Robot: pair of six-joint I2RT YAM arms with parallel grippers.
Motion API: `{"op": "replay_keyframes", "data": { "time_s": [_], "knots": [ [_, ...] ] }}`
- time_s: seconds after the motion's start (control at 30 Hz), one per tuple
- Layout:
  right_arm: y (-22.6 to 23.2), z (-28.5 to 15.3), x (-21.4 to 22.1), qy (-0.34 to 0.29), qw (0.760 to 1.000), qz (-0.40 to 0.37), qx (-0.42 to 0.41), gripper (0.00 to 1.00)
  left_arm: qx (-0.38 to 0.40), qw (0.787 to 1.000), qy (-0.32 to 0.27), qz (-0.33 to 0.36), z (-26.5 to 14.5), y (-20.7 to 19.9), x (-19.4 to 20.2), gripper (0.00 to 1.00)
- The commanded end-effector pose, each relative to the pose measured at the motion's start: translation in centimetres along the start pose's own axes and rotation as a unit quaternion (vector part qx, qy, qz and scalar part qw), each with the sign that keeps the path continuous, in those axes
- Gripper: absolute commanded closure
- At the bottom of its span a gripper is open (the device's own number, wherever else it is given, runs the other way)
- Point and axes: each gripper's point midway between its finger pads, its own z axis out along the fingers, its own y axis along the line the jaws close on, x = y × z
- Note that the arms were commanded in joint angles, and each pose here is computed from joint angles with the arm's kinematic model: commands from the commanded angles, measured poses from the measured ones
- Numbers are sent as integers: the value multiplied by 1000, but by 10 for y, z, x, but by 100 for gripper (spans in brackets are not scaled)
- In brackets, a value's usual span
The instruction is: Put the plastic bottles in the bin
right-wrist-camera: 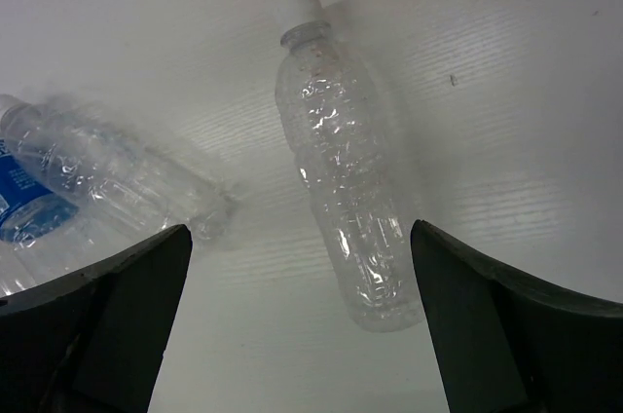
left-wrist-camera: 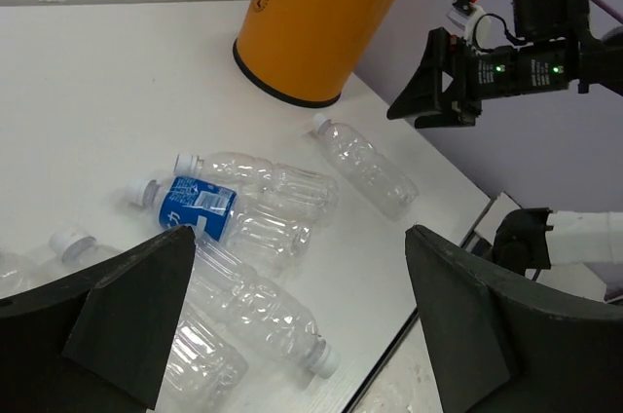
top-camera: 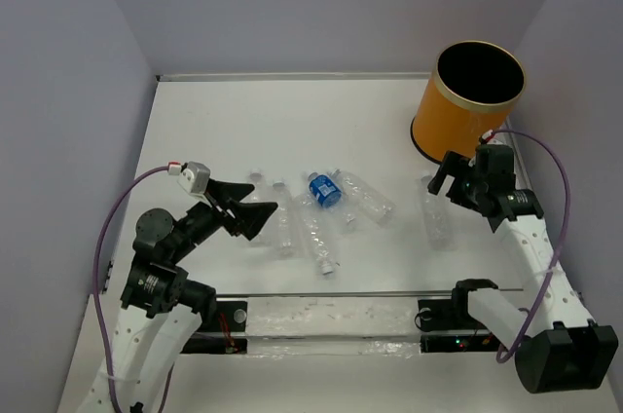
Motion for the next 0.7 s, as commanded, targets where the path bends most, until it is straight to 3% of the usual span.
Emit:
{"op": "replay_keyframes", "data": {
  "time_s": [0.0,0.67],
  "knots": [
    [-7,23,-13,-10,999,-13,28,0,33,999,3,10,0,-13,1,1],
    [3,102,31,98,995,-23,23,6,3,999,43,-31,12,-1,19,2]
  ]
}}
